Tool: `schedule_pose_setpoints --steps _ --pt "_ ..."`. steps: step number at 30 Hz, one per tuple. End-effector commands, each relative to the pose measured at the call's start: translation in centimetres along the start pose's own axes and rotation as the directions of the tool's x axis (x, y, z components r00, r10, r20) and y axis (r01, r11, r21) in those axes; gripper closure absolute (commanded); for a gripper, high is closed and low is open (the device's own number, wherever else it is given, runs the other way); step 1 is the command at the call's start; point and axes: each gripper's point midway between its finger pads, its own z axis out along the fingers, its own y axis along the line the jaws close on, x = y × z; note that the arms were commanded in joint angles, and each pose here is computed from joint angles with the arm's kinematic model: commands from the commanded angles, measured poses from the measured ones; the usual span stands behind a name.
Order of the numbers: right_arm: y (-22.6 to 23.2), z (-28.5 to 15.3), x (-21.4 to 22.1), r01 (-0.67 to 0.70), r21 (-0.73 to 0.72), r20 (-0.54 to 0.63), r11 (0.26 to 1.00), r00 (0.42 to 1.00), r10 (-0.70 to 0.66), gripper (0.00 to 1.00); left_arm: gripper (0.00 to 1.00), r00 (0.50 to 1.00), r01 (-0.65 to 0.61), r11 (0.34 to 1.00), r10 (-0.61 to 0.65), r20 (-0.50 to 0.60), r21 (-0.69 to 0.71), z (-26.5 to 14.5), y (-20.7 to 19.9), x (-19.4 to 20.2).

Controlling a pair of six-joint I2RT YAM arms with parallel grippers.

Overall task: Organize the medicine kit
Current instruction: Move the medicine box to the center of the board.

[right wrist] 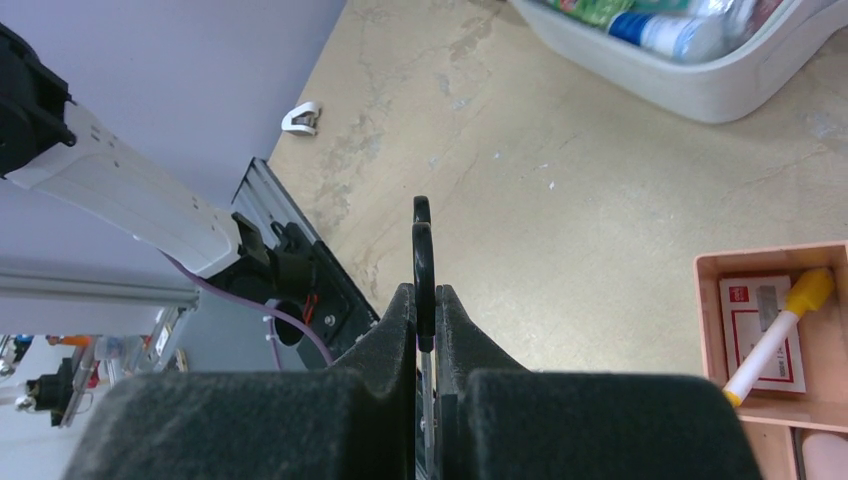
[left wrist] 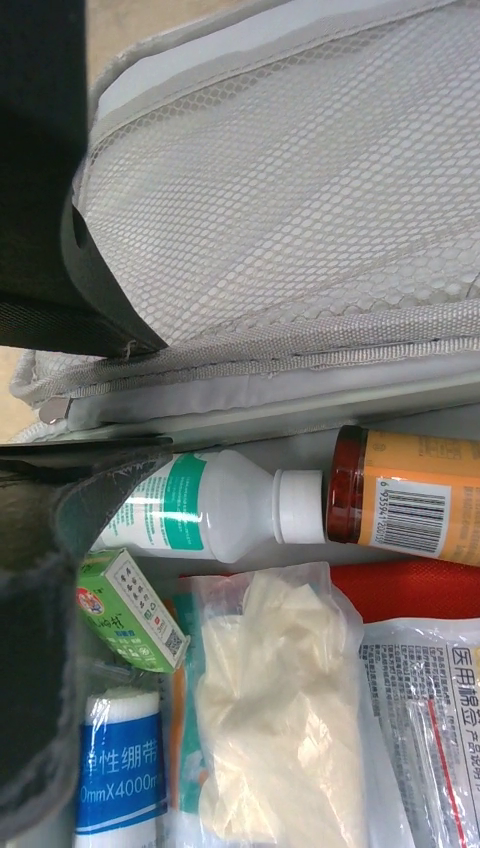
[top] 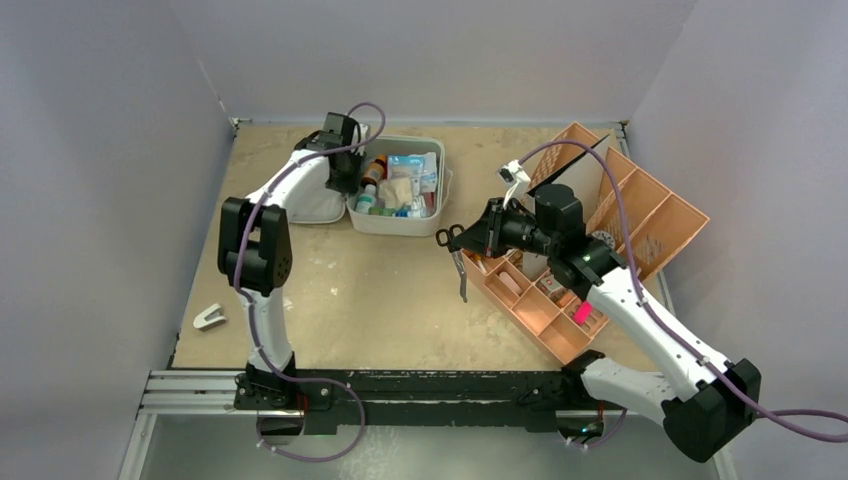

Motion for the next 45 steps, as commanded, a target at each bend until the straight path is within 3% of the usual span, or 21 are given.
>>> schedule_pose_setpoints --steps 1,12,22,27,34,40,45 --pt "1.7 -1.4 -1.9 0.037 -0.016 0.072 0.999 0.997 -0.036 1.0 0.74 0.997 0.04 0.998 -0.036 -0.073 0.056 -4.3 -0.8 2.5" --pt "2.3 -2.1 -1.5 0.005 -0.028 0.067 1.0 0.998 -0.003 1.0 0.74 0.963 0.197 0.977 -0.178 -0.201 0.08 -9.7 -2.2 11.6" --pt "2.1 -1.9 0.1 -0.036 -0.004 0.048 0.999 0.998 0.036 1.0 0.66 0.933 0.343 0.927 -0.318 -0.166 0.152 -14.4 -4.1 16.9" --pt "2.6 -0.8 0.6 -0.023 0.02 0.045 1.0 0.999 0.022 1.0 0.61 0.933 0.358 0.898 -0.35 -0.08 0.257 -16.8 -5.2 15.4" --pt "2.6 2.1 -0.3 -0.003 0.052 0.064 0.999 0.998 -0.001 1.0 0.61 0.932 0.269 0.83 -0.352 0.086 0.488 -20.5 -7.9 9.7" --pt "1.5 5.0 -2.2 -0.002 0.101 0.111 0.995 0.994 -0.009 1.0 0.65 0.943 0.251 0.818 -0.326 0.058 0.517 -18.5 -8.6 8.4" --pt "0.1 7.9 -3.6 0.01 0.158 0.13 0.987 0.991 -0.03 1.0 0.63 0.918 0.271 0.78 -0.386 0.093 0.565 -18.0 -7.7 6.9"
